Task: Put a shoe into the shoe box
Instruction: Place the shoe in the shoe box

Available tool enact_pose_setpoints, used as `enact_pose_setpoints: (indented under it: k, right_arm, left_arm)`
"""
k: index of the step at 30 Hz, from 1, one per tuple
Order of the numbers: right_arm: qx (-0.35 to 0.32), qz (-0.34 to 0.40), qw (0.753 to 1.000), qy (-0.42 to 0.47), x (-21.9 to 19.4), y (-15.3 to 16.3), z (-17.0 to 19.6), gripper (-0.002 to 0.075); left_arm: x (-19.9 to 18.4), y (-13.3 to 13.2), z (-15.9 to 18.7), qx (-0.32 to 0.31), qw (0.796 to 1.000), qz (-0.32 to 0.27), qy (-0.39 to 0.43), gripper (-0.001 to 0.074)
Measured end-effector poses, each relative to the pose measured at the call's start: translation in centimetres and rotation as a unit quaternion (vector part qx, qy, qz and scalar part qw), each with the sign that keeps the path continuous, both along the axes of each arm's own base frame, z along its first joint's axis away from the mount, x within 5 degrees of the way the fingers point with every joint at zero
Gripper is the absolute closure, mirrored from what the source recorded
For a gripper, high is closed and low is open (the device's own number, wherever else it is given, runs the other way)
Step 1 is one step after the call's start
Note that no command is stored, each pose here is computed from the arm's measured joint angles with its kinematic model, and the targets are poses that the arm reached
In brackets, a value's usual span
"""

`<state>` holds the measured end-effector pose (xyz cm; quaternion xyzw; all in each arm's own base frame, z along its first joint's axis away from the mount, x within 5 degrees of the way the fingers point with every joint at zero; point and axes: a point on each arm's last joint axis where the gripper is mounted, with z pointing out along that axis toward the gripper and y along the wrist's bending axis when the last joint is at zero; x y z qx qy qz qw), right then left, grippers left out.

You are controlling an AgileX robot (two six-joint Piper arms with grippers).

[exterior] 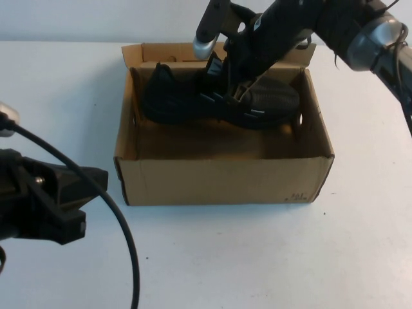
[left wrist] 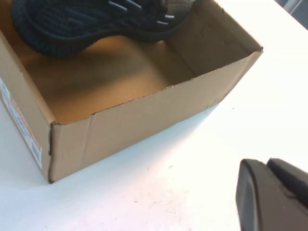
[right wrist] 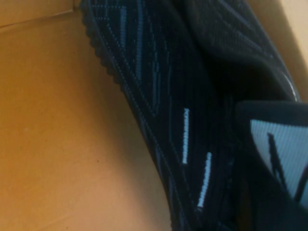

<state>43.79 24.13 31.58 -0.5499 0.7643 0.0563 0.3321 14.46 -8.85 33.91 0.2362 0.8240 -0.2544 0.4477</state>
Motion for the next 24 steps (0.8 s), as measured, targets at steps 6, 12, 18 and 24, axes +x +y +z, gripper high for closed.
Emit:
enact_pose_setpoints:
  k: [6,12,18,24]
  right_arm:
    - [0.004,-0.003,1.0,0.0,0.6,0.3,-1.0,0.0704]
    - [0.003,-0.002,1.0,0.015,1.0,0.6,-2.5,0.0704]
    - [0.002,-0.002,1.0,0.025,1.2,0.8,-3.3,0.0705]
    - [0.002,-0.002,1.0,0.027,1.3,0.8,-3.6,0.0705]
  left_arm:
    - [0.0,0.0,0.0,0.001,1.0,-0.002,0.002,0.0736]
    - [-0.1,0.0,0.0,0.001,1.0,-0.003,0.003,0.0736]
    - [-0.1,0.0,0.0,0.001,1.0,-0.003,0.003,0.0736]
    - [-0.1,0.0,-0.1,0.002,1.0,-0.004,0.005,0.0736]
